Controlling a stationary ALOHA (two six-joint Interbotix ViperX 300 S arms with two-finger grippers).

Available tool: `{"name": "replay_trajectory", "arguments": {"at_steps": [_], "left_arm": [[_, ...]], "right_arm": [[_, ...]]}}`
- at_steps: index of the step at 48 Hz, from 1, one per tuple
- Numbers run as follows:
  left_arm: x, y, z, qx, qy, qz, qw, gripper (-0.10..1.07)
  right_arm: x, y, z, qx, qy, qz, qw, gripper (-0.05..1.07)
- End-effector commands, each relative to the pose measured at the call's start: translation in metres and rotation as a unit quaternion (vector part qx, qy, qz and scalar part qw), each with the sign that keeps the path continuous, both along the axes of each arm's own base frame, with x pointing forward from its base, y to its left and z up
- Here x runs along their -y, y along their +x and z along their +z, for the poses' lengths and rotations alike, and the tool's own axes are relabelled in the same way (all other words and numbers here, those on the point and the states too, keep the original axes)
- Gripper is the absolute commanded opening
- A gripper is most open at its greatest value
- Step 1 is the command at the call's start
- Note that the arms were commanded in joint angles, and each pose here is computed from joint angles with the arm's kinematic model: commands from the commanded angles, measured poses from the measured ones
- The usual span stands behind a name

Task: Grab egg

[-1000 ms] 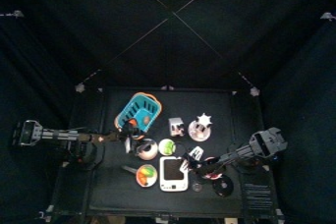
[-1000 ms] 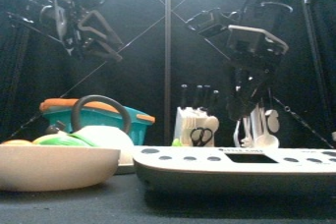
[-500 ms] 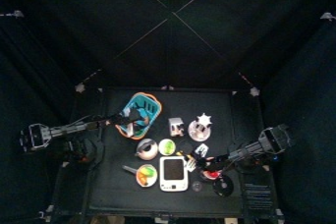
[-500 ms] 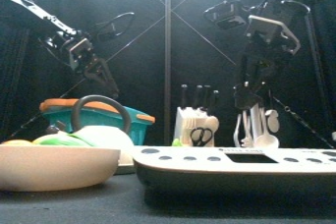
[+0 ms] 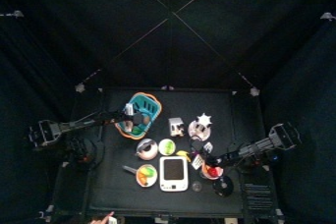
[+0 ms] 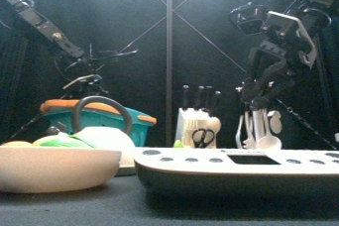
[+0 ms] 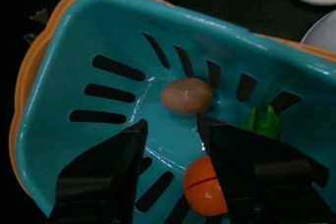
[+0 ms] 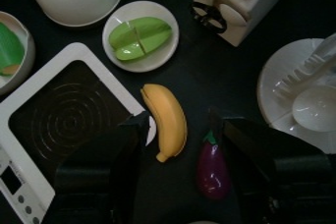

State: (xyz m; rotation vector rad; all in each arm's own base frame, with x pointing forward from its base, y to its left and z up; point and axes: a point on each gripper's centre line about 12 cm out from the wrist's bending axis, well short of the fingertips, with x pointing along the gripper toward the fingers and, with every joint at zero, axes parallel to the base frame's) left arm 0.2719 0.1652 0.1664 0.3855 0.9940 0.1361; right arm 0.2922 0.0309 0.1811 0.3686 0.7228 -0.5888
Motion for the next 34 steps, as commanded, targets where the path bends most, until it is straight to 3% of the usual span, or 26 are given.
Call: {"name": "replay_trajectory", "arguments": {"at_steps": [1,11,19,34], "left_arm": [[-0.008,0.01,0.003,0.001,0.003,0.0,1.0,0.98],[-0.016,0.022,-0.005,-0.024,0.006,-0.017,0.9995,1.03],[-0.021,0.028,-0.021,-0.063,0.0,-0.031,0.9975,1.03],[-0.03,0.043,-0.039,-0.079,-0.012,-0.032,0.9963,1.03]], "right_arm": [[0.001,0.0,0.007,0.013,0.004,0.0,0.9999,0.87],[0.001,-0.003,0.002,0.006,0.004,-0.003,1.0,0.87],[0.001,-0.004,-0.001,0.0,0.005,-0.003,1.0,0.87],[0.001,-0.008,-0.01,-0.014,0.012,-0.007,0.9998,0.87]]}}
